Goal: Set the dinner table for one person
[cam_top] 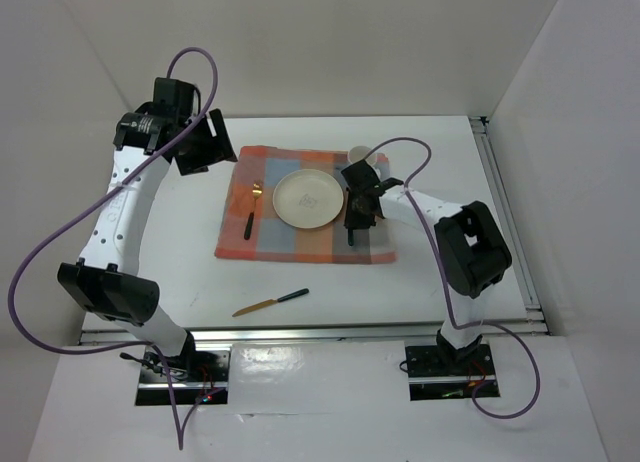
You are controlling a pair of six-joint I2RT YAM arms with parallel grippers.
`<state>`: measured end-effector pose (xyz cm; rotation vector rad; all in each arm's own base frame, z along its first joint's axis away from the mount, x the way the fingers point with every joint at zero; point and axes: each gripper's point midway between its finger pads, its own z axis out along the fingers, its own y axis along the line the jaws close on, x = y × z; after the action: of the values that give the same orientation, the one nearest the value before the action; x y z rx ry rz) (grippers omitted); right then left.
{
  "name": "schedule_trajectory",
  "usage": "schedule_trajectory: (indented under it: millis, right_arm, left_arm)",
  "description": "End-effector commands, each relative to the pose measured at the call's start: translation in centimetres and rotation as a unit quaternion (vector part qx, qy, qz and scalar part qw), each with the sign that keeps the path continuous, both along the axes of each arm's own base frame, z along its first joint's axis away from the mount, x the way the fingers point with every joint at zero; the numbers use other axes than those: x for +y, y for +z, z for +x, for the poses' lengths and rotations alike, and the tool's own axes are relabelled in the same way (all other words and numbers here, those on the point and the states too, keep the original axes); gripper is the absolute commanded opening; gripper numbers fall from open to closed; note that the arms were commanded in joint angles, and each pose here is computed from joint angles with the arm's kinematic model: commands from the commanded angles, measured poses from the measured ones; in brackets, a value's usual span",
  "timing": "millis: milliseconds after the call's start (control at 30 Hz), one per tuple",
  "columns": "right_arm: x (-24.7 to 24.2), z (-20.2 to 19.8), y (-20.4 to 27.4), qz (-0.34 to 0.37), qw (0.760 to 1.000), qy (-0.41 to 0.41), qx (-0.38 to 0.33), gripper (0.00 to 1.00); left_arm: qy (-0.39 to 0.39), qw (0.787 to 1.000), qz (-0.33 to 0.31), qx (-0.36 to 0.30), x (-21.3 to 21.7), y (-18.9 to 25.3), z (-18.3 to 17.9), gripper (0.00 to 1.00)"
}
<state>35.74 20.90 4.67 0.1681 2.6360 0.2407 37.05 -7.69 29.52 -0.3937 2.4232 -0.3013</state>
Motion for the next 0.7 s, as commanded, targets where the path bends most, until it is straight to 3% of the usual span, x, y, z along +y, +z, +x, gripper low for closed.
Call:
schedule_trajectory:
  millis: [0, 67, 167, 267, 367, 467, 567, 600, 667]
  right_arm:
    - [1.4, 2.6, 1.6, 0.029, 0.999, -0.001, -0.039, 0.21]
    - [1.4, 2.6, 1.4, 0.026, 0.999, -0.001, -0.035, 0.23]
    - [1.1, 2.5, 1.2, 0.020, 0.999, -0.004, -0.033, 0.53]
    - [1.3, 2.2, 3.0, 0.013, 0.999, -0.003, -0.053, 0.60]
    - [1.1, 1.8, 5.4, 0.002, 0.996, 0.007, -0.086, 0.61]
    - [1.4, 0.6, 8.0, -0.006, 0.991, 0.040, -0.124, 0.56]
    - [4.1, -2.1, 9.8, -0.009, 0.973, 0.165, -0.162, 0.48]
    - [6.2, -3.9, 10.0, 0.004, 0.949, 0.271, -0.162, 0.48]
    - [9.3, -8.2, 9.4, 0.000, 0.913, 0.380, -0.150, 0.48]
  left_arm:
    - [-0.013, 1.000, 0.001, -0.023, 0.0, 1.2, -0.4, 0.83]
    - [-0.013, 1.000, 0.002, -0.017, 0.0, 0.8, -0.5, 0.83]
    - [-0.016, 1.000, 0.005, -0.017, 0.1, 0.5, -0.4, 0.83]
    - [-0.016, 1.000, 0.005, -0.017, 0.1, 0.5, -0.4, 0.83]
    - [-0.023, 1.000, 0.005, -0.017, -0.1, 0.5, -0.4, 0.83]
    - [-0.023, 0.999, 0.004, -0.022, -0.1, 0.9, -0.4, 0.83]
    - [-0.023, 0.999, 0.004, -0.026, -0.1, 1.2, -0.3, 0.83]
    - [-0.023, 0.999, 0.003, -0.031, -0.1, 1.5, -0.5, 0.83]
    - [-0.023, 0.999, 0.003, -0.031, -0.1, 1.5, -0.5, 0.83]
